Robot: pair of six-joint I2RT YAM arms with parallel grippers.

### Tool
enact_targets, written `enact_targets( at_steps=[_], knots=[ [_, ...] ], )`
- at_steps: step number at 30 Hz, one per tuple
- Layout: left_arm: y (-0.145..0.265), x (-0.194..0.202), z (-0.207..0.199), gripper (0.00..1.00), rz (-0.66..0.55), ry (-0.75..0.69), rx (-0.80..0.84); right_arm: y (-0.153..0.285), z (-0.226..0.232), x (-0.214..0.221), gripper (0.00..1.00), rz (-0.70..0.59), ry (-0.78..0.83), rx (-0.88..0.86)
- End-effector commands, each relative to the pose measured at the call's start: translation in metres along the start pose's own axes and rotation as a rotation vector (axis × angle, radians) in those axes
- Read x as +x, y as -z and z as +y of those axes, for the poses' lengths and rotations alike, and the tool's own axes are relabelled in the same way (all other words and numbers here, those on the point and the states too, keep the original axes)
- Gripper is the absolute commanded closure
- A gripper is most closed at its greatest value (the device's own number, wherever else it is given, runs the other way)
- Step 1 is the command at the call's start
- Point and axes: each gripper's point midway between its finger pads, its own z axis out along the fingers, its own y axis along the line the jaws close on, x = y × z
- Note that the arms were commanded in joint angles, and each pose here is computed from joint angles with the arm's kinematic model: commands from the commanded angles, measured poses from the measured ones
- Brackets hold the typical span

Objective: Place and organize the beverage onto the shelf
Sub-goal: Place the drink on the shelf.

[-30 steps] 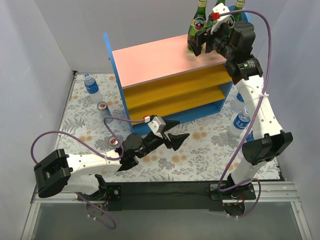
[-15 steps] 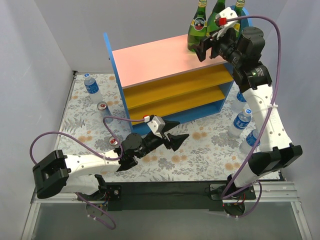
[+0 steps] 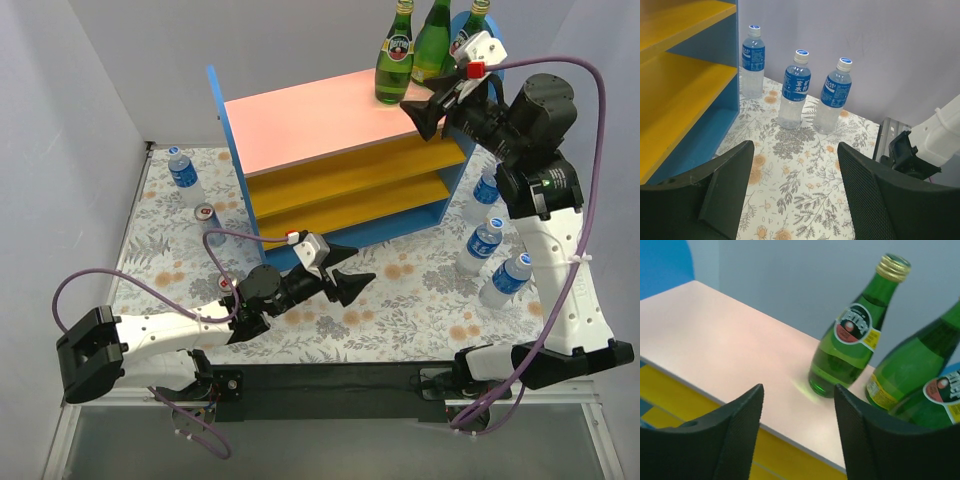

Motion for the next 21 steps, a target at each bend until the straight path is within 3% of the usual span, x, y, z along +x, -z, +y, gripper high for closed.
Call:
enact_targets(
  at_steps=[1, 2, 6, 8, 11, 13, 21],
  knots=[
    [0.0, -0.019, -0.008, 0.34, -0.017, 0.008, 0.029, 0.004, 0.035, -0.003, 0.39, -0.023, -0.035, -0.181],
    [0.001, -0.019, -0.009, 0.34, -0.014, 0.012, 0.036, -0.001, 0.038, 0.001, 0.47, -0.019, -0.048, -0.205],
    [0.002, -0.016, -0.011, 0.35, 0.004, 0.026, 0.042, -0.019, 0.049, 0.005, 0.64, -0.017, -0.079, -0.259],
    [0.003, -0.015, -0.011, 0.35, 0.009, 0.032, 0.042, -0.035, 0.047, 0.005, 0.82, -0.017, -0.092, -0.24],
    [0.003, -0.015, -0.011, 0.35, 0.015, 0.035, 0.04, -0.054, 0.044, 0.007, 0.94, -0.015, -0.098, -0.187],
    [0.005, -0.015, -0.011, 0.35, 0.018, 0.035, 0.04, -0.064, 0.041, 0.001, 0.98, -0.028, -0.09, -0.127],
    [0.006, -0.015, -0.01, 0.35, 0.02, 0.031, 0.033, -0.097, 0.028, 0.009, 0.99, -0.027, -0.088, 0.052]
  ],
)
